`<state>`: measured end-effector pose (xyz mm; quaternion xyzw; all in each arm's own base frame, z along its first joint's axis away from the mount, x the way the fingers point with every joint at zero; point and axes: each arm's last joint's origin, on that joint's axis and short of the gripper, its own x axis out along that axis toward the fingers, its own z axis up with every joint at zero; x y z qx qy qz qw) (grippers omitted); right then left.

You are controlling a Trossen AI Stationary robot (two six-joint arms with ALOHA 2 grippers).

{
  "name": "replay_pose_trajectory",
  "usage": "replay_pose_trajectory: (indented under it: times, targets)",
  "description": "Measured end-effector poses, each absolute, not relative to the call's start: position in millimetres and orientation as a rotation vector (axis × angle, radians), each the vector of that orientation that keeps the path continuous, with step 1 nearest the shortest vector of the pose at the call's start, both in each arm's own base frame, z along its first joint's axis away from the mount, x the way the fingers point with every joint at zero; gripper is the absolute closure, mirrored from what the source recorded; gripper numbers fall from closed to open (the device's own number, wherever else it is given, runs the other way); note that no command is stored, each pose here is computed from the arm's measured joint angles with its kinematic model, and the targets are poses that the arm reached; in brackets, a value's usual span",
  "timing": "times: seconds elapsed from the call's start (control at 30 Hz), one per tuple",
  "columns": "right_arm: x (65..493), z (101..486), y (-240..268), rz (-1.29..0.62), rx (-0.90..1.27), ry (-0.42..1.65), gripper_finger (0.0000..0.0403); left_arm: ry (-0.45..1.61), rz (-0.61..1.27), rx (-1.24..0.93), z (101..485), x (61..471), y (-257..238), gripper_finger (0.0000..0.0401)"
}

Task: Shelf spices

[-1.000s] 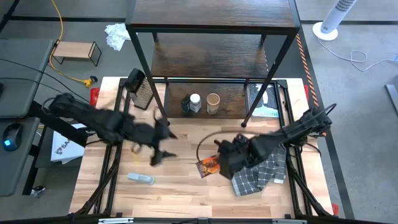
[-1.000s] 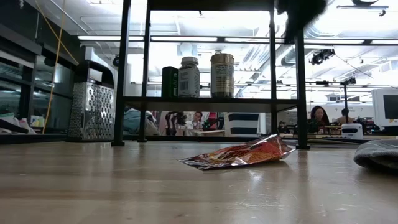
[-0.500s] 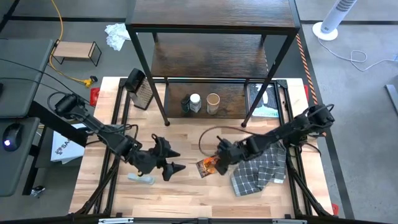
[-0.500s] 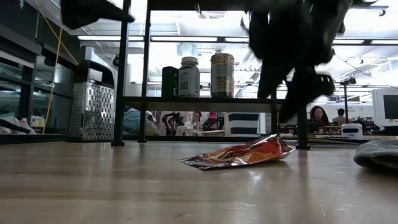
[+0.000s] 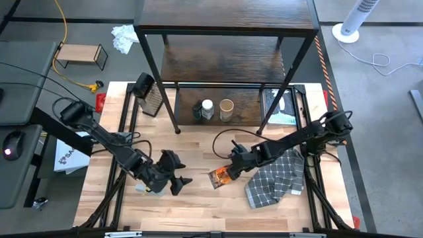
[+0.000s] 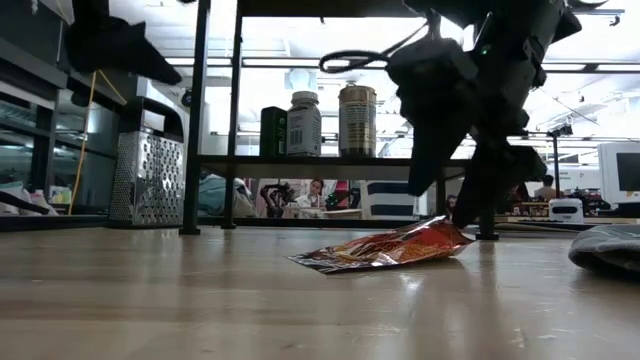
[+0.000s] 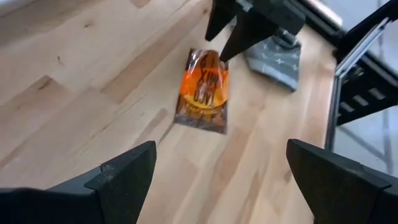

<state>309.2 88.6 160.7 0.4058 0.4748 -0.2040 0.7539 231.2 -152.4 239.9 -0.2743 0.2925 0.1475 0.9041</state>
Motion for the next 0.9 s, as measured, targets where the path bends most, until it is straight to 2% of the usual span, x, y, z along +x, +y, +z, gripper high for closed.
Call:
replay_pose_trajectory:
  times: [0.17, 0.3, 0.47, 0.77, 0.9]
  targets:
    - [315.5, 150.6, 90.7, -0.429, 0.906, 1.038, 0.0098, 0.651, 0.305, -0.571, 222.6, 240.1, -160.5, 0.0048]
    - [318.2, 148.1, 93.6, -0.406, 0.927, 1.035, 0.0122, 0.681, 0.286, -0.61, 209.4, 246.4, -170.0, 0.0048]
    - [316.1, 146.9, 92.9, -0.43, 0.917, 1.049, 0.0197, 0.671, 0.273, -0.651, 201.0, 249.7, -180.5, 0.0048]
    - [317.7, 149.6, 95.0, -0.393, 0.874, 1.019, 0.0381, 0.599, 0.355, -0.624, 202.2, 243.3, -181.3, 0.0048]
    - [316.8, 153.6, 99.6, -0.354, 0.861, 1.012, 0.0394, 0.511, 0.419, -0.627, 217.1, 235.4, -173.1, 0.0048]
